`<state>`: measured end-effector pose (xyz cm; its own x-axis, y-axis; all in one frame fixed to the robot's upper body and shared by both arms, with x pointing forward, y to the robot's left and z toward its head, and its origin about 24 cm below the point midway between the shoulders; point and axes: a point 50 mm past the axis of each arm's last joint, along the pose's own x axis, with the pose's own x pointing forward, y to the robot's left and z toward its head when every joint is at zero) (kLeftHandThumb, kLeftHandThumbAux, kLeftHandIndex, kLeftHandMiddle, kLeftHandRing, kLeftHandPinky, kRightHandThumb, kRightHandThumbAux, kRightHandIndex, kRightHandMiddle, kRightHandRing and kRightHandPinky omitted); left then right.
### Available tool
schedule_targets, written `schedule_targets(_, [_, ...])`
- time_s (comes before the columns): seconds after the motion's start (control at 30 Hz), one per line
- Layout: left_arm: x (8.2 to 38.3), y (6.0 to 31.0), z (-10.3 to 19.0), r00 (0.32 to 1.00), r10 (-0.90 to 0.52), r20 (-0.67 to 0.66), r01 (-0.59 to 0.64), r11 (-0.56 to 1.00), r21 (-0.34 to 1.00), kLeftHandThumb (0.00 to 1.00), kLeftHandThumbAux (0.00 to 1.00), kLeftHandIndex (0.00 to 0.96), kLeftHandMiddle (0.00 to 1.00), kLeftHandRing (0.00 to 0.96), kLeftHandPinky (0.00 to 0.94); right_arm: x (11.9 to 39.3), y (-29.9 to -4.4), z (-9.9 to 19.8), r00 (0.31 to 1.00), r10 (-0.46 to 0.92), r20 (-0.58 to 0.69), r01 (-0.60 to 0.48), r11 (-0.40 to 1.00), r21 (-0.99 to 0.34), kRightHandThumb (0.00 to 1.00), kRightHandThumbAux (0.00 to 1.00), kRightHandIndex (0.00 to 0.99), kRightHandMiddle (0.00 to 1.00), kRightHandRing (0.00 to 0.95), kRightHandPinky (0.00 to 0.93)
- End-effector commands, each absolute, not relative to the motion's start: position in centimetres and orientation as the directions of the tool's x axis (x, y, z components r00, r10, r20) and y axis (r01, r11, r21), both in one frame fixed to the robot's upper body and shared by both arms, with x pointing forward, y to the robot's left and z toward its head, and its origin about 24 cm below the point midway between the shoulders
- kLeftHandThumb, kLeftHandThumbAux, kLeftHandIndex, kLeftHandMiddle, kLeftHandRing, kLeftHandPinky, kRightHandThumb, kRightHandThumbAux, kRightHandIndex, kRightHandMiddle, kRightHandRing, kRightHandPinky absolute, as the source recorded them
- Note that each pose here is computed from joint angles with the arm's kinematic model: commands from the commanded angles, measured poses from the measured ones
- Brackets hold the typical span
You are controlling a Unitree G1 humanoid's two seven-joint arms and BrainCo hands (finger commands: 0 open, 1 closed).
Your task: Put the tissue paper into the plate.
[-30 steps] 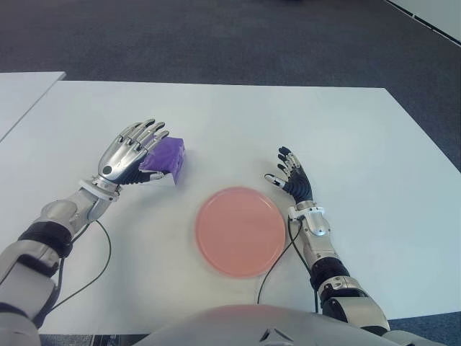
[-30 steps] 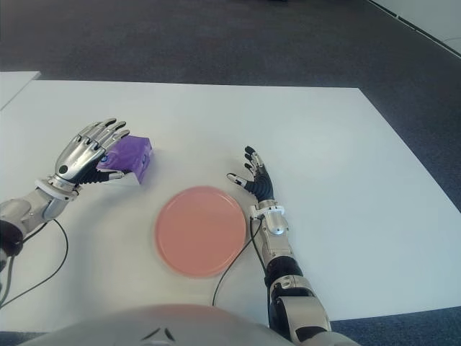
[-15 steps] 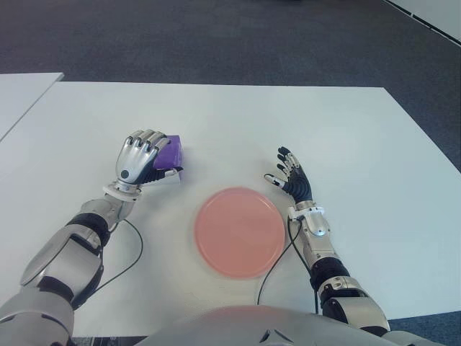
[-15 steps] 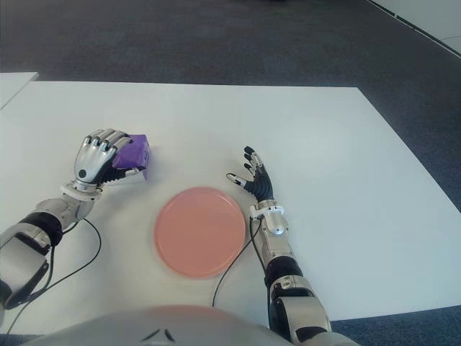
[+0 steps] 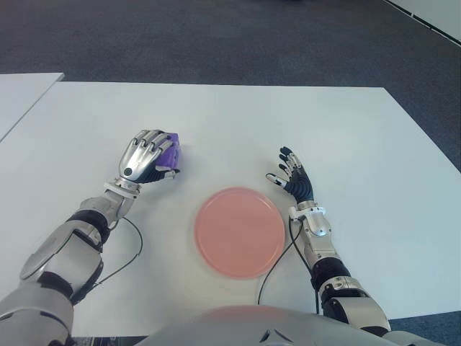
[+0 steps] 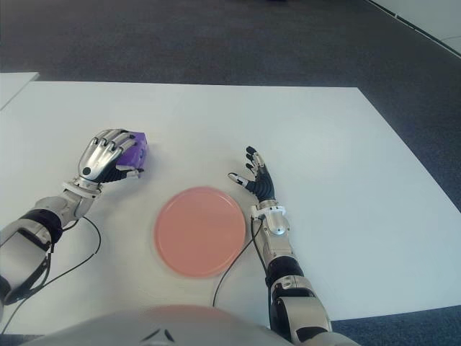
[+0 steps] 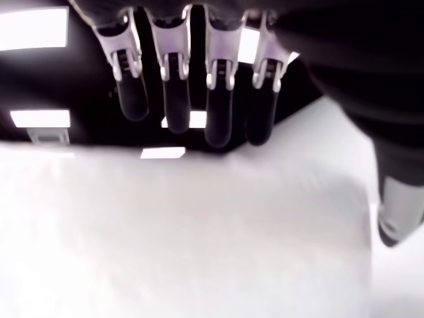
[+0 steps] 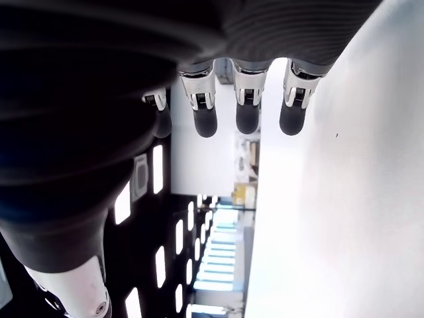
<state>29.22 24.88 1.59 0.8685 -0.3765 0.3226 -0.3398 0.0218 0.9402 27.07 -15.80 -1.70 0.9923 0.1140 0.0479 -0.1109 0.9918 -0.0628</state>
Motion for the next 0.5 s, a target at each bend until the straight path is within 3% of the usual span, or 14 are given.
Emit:
schedule_targets(0.03, [30.0, 25.8, 2.4, 0.891, -0.38, 0.247, -0.28, -0.032, 0.96, 0.355, 0.281, 0.021, 0.011, 0.008, 0.007, 22.4, -16.4, -7.1, 0.971, 0.077, -0.226, -0.086, 0.996, -0.029, 0.0, 0.779, 0.003, 0.0, 0.0, 0.0])
schedule_targets(0.5, [30.7, 25.5, 4.1, 0.832, -0.445, 0.331, -0.386, -0.037, 0.922, 0.281, 0.136, 0.0, 0.0, 0.0, 0.0, 22.4, -16.4, -7.2, 0.969, 0.082, -0.234, -0.094, 0.995, -0.041, 0.0, 0.787, 0.009, 0.0, 0.0, 0.0])
